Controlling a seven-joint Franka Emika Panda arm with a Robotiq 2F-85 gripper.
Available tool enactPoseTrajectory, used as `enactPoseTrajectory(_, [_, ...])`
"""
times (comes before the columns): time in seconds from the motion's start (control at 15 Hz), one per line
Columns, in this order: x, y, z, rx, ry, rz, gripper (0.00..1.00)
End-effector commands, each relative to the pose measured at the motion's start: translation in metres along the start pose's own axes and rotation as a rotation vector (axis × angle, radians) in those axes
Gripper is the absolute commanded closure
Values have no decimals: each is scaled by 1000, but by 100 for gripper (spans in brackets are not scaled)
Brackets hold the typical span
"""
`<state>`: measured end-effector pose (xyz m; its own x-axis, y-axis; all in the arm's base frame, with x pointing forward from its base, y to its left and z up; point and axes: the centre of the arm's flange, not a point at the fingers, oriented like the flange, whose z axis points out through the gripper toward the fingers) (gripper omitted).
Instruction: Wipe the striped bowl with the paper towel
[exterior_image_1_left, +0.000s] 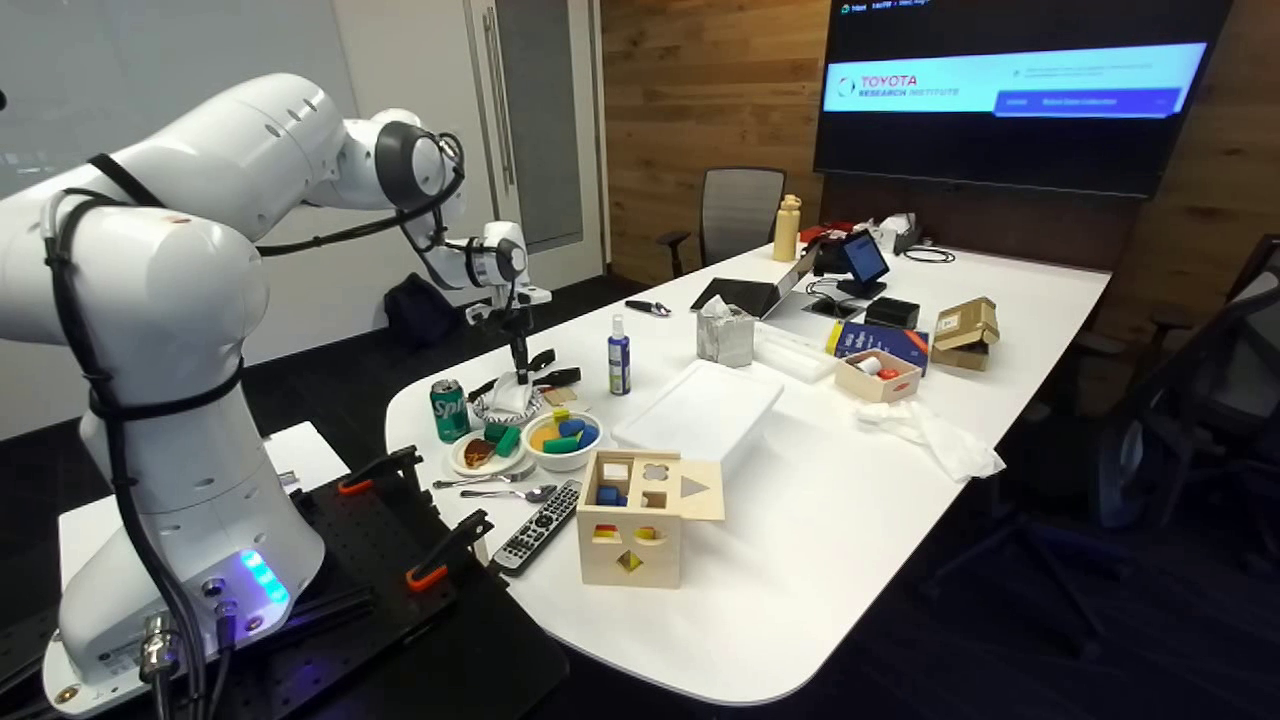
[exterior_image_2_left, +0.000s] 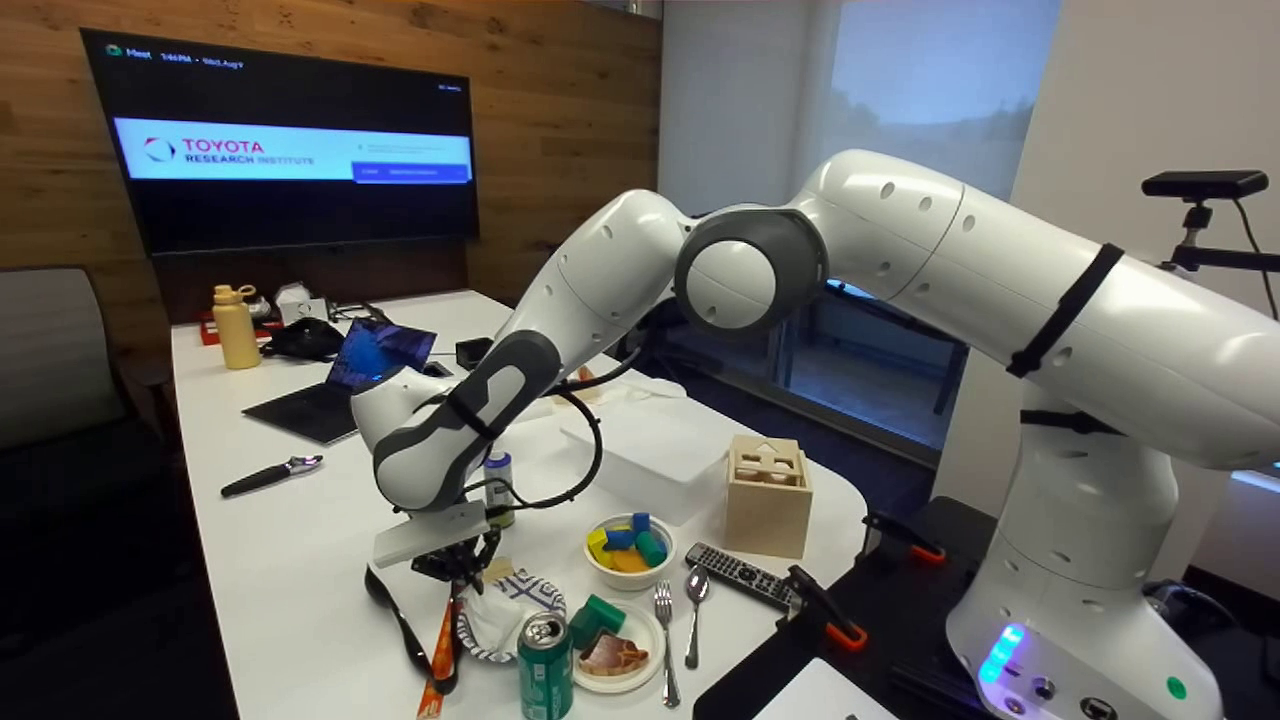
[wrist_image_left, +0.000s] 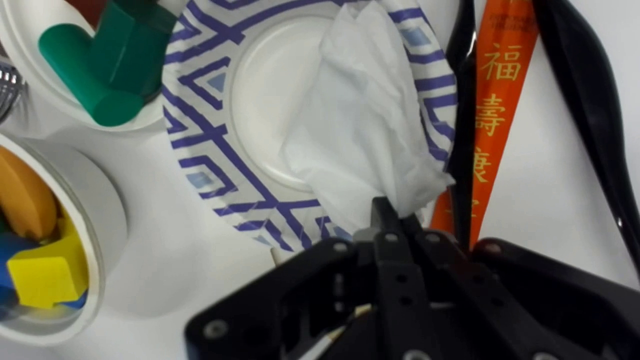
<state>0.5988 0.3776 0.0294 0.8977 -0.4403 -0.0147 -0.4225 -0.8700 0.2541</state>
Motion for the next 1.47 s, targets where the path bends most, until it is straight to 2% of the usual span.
enactPoseTrajectory(0.0, [-13, 30, -3, -45, 3, 84, 100])
enactPoseTrajectory(0.33, [3, 53, 12, -63, 23, 167, 100])
enactPoseTrajectory(0.6, [6, 66, 13, -108, 16, 214, 100])
enactPoseTrajectory(0.8, [-5, 67, 6, -118, -22, 187, 100])
enactPoseTrajectory(1.2, [-31, 63, -9, -178, -154, 128, 100])
enactPoseTrajectory(1.4, [-29, 56, -7, -149, -185, 74, 100])
